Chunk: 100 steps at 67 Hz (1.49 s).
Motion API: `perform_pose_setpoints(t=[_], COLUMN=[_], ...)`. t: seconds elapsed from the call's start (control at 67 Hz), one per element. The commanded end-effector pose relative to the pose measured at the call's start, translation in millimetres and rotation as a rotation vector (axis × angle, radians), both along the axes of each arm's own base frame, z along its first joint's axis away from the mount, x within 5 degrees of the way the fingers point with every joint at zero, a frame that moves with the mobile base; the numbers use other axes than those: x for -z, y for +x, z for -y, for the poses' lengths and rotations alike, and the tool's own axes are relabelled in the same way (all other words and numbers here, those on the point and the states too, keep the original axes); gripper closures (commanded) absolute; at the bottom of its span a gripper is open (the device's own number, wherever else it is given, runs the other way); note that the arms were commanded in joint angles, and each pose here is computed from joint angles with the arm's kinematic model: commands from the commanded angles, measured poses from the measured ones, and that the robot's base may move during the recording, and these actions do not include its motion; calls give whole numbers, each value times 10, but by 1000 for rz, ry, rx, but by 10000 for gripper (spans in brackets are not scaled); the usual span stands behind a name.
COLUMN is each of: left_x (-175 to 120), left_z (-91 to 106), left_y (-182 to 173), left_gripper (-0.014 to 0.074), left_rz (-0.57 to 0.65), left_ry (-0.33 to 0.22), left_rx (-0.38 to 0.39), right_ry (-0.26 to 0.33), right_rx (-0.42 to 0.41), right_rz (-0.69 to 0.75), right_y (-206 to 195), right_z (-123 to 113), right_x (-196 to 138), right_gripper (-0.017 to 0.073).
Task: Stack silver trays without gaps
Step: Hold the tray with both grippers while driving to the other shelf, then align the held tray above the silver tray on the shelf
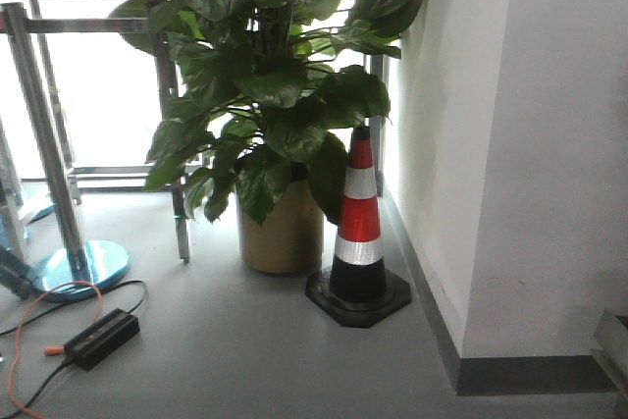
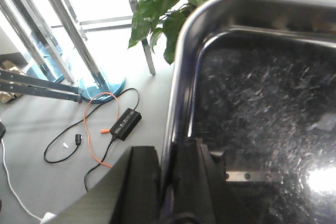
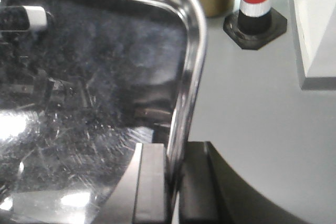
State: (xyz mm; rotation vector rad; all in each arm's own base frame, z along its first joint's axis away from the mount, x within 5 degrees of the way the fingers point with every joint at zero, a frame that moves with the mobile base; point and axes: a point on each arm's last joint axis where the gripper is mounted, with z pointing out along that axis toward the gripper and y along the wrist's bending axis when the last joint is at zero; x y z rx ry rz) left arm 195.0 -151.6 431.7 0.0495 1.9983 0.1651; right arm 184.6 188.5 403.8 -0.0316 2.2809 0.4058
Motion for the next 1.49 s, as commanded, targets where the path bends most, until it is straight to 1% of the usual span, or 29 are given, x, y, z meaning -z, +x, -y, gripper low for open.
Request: perform_pose_setpoints(t=[0.0, 0.418, 1.329, 1.478], left_x=[-12, -12, -12, -12], left_z=[154, 154, 154, 154], left_y=[8, 8, 8, 8], left_gripper=[611, 611, 611, 611], left_rz=[26, 26, 26, 26], left_ry=[-67, -67, -67, -67], left_rx=[106, 106, 106, 106], right_ry=[172, 220, 221, 230], right_rx=[-129, -163, -164, -170], right_rz=[120, 162, 162, 170], right_y=[-26, -25, -25, -25], right_z=[-171, -214, -214, -221], right_x=[-184, -235, -235, -245], right_gripper=[565, 565, 565, 565])
